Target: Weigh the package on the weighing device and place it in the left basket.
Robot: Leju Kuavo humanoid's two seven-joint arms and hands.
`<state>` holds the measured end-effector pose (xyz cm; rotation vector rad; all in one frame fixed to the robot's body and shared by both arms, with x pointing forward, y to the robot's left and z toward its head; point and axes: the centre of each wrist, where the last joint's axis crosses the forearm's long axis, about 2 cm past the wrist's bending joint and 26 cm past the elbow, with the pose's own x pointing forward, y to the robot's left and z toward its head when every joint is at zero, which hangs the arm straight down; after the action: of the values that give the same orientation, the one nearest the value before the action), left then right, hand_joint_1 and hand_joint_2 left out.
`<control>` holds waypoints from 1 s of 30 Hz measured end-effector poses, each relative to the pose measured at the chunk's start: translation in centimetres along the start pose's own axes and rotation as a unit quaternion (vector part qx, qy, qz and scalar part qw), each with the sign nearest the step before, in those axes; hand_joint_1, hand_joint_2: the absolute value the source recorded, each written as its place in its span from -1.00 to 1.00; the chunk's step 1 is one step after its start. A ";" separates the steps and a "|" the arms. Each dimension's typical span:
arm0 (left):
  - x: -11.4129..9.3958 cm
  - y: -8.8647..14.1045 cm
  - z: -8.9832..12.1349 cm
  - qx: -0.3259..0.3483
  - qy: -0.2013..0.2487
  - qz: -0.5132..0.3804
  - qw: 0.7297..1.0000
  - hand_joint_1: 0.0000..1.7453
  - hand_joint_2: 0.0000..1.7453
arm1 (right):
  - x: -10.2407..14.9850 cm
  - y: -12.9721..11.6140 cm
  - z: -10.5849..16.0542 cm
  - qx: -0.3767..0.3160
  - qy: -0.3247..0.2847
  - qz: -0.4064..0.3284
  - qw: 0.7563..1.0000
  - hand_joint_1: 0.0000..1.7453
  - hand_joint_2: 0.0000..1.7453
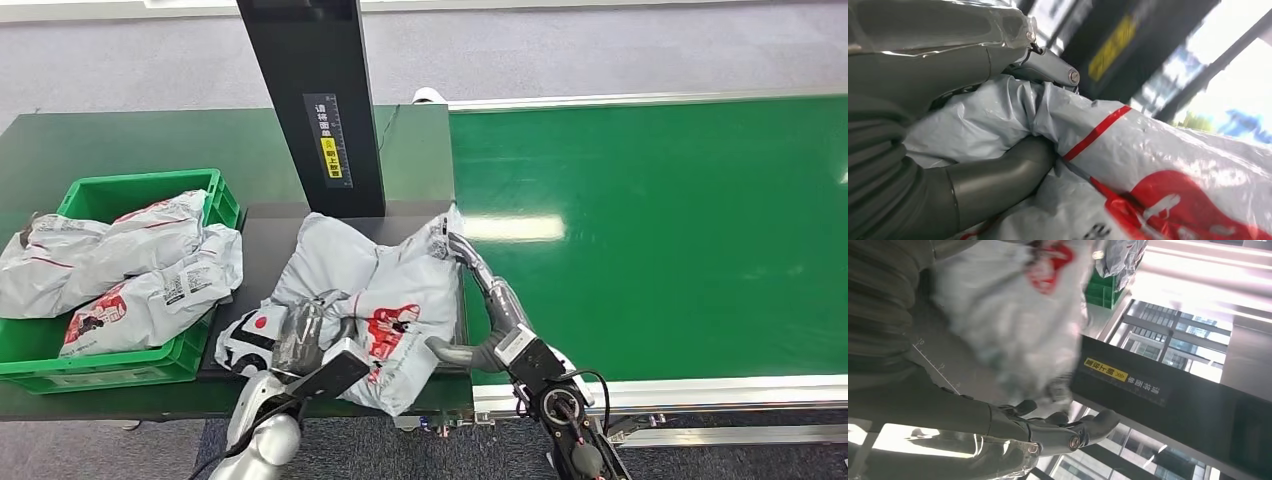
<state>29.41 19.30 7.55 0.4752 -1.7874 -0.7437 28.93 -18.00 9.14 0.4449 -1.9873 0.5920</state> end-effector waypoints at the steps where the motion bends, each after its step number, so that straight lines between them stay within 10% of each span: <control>1: 0.1 0.4 0.1 0.029 -0.011 0.002 1.000 1.00 1.00 | 0.0 0.0 0.0 0.000 0.000 0.000 1.000 -1.00 1.00; 15: 0.9 6.2 0.8 0.250 -0.110 -0.069 0.959 1.00 1.00 | 0.1 -0.2 -0.1 -0.010 -0.005 -0.004 1.000 -1.00 1.00; 30: -3.9 15.8 0.1 0.343 -0.113 -0.273 0.892 1.00 1.00 | 0.0 -0.8 -0.7 -0.025 -0.011 -0.001 1.000 -1.00 1.00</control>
<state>31.21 33.28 15.74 1.4602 -2.1444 -0.5234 29.84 -18.21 9.61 0.4232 -2.0183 0.5366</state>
